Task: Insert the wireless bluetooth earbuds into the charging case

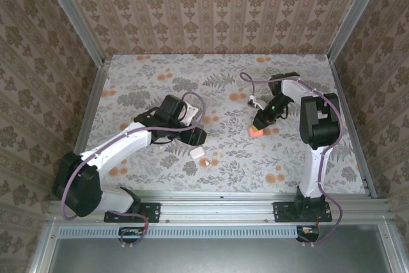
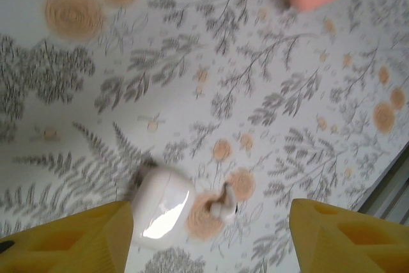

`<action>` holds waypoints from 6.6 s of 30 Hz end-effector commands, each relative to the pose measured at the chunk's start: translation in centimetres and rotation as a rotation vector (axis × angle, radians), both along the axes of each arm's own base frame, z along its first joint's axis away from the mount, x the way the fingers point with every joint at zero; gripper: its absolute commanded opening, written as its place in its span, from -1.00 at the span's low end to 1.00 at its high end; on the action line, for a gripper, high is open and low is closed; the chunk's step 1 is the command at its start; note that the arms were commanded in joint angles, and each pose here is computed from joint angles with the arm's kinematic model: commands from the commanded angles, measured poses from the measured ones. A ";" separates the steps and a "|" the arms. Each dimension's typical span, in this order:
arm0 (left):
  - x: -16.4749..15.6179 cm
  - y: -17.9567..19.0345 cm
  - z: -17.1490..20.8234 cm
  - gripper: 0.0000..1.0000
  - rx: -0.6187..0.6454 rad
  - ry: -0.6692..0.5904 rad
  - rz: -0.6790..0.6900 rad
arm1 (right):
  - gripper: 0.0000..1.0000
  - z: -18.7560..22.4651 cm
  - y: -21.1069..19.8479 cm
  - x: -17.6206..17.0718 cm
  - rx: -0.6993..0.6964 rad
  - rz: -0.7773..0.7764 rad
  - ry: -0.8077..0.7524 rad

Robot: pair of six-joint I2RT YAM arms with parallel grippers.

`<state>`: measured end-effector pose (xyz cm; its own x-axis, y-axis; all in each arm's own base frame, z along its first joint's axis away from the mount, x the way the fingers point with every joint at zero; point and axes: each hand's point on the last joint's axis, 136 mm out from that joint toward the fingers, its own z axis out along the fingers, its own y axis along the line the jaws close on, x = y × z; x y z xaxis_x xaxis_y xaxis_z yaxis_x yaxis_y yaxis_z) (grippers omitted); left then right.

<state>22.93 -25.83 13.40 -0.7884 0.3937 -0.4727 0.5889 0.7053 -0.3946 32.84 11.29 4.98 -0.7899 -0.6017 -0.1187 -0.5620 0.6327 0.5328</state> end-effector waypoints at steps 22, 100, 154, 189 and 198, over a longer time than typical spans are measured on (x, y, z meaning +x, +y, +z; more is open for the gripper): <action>-4.7 3.4 -2.1 0.32 0.516 0.080 -0.342 | -0.15 -1.0 -4.1 1.4 -0.159 -0.039 -0.004; -1.5 1.6 -12.0 -0.10 0.691 0.100 -0.591 | 0.07 13.5 5.5 -3.7 0.290 -0.315 -0.726; -3.0 -1.5 -2.3 -0.21 0.122 -0.407 -0.771 | 0.03 6.8 18.7 -7.7 0.439 -0.354 0.182; -3.1 -1.8 -1.4 -0.23 0.098 -0.440 -0.761 | -0.25 7.8 21.4 -8.2 0.511 -0.287 0.204; -2.9 -1.7 -1.0 -0.20 0.105 -0.460 -0.748 | -0.49 7.7 21.5 -8.2 0.513 -0.279 0.179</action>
